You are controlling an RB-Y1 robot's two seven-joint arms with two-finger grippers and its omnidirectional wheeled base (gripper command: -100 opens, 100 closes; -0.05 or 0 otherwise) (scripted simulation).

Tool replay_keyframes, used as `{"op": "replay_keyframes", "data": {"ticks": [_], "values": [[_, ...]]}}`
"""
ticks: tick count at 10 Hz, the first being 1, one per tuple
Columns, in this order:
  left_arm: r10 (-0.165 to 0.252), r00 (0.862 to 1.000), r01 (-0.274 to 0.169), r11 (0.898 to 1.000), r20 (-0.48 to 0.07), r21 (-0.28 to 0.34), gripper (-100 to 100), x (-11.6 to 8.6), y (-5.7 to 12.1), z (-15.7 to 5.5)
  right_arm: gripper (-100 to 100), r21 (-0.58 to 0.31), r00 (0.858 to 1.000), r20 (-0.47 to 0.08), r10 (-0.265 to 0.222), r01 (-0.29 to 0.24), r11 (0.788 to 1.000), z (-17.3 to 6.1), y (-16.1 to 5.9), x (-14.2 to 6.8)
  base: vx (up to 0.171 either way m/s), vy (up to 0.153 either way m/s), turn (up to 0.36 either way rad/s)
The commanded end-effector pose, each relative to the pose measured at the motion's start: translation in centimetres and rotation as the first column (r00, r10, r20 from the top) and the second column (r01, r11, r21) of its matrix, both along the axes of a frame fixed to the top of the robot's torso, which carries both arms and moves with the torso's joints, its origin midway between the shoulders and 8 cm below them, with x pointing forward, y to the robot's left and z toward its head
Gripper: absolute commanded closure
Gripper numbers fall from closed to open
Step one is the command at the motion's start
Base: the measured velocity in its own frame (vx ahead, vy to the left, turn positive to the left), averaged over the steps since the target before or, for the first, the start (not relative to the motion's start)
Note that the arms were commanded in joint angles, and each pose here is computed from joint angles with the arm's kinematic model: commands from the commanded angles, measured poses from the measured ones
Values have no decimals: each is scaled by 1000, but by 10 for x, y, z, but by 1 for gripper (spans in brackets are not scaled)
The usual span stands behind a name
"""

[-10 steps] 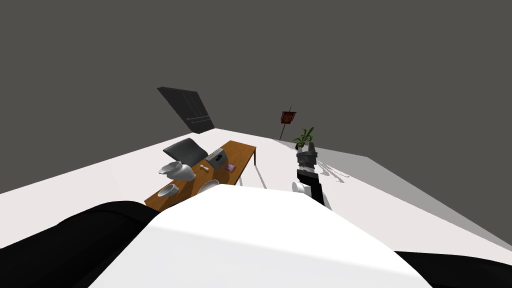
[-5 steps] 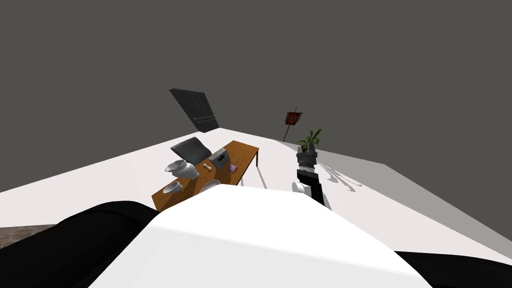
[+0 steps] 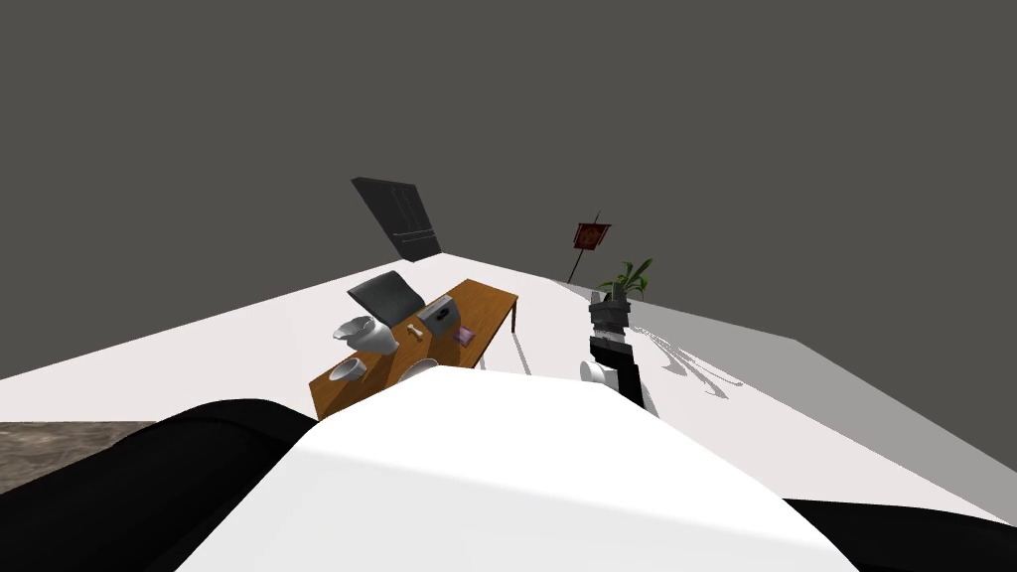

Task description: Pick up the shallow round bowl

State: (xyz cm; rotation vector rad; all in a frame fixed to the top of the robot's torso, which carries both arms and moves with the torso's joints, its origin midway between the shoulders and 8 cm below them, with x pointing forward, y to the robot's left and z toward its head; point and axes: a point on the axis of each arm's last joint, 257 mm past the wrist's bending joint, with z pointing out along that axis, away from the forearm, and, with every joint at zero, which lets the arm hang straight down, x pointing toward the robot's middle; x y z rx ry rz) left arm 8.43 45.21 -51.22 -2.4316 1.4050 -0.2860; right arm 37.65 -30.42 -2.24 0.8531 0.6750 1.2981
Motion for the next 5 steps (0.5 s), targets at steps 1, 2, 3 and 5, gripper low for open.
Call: {"op": "replay_keyframes", "data": {"ticks": [1,2,3,5], "values": [[-29,1000,29,1000,-3,7,-100,-1,-1,-1,0,0,1000,0,0,0,1000,0,0,0,66,2,73],[-21,1000,21,1000,5,-3,-100,-4,-5,-3,0,0,1000,0,0,0,1000,0,0,0,72,1,153],[-47,999,47,999,0,7,-100,-4,-5,-3,0,0,1000,0,0,0,1000,0,0,0,63,2,75],[-57,998,57,998,4,4,-100,-6,-9,-5,0,0,1000,0,0,0,1000,0,0,0,40,1,79]]}}
